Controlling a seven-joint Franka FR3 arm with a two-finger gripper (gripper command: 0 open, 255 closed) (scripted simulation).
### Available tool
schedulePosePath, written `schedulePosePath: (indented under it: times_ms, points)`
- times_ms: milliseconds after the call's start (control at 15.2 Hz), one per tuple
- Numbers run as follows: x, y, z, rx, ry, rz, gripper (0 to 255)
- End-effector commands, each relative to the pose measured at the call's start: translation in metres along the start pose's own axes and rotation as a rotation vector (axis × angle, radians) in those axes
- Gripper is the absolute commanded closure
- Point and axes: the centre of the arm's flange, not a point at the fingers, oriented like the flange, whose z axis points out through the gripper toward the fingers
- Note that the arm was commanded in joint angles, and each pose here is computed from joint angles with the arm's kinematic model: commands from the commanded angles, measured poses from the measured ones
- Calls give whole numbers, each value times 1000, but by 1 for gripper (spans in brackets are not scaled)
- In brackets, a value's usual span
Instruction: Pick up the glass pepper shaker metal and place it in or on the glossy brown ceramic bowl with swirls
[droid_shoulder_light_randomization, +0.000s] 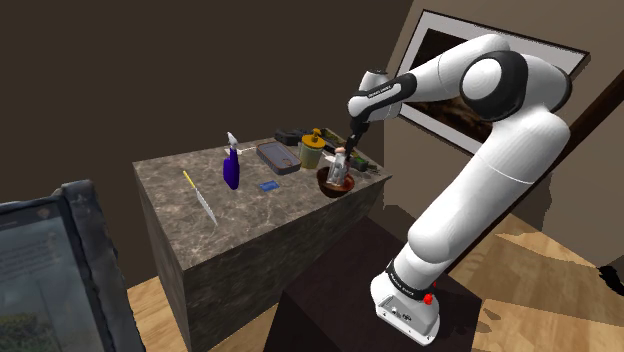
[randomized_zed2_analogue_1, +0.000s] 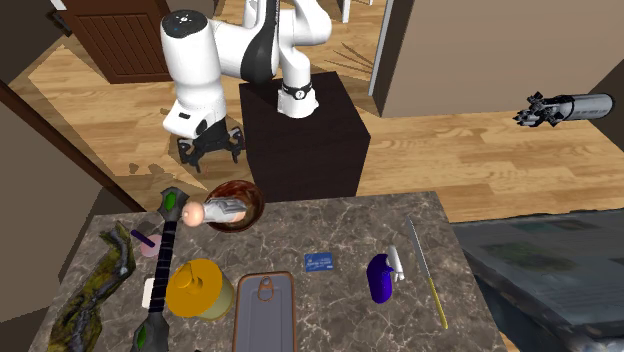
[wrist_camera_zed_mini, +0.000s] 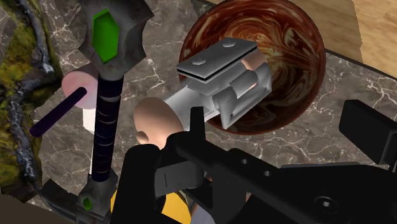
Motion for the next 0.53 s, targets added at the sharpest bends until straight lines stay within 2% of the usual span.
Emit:
schedulePosePath:
  times_ms: [0,198,462]
  points:
    - [0,0,-13,0,0,0,0]
    - [0,0,-50,0,0,0,0]
    - [0,0,-50,0,0,0,0]
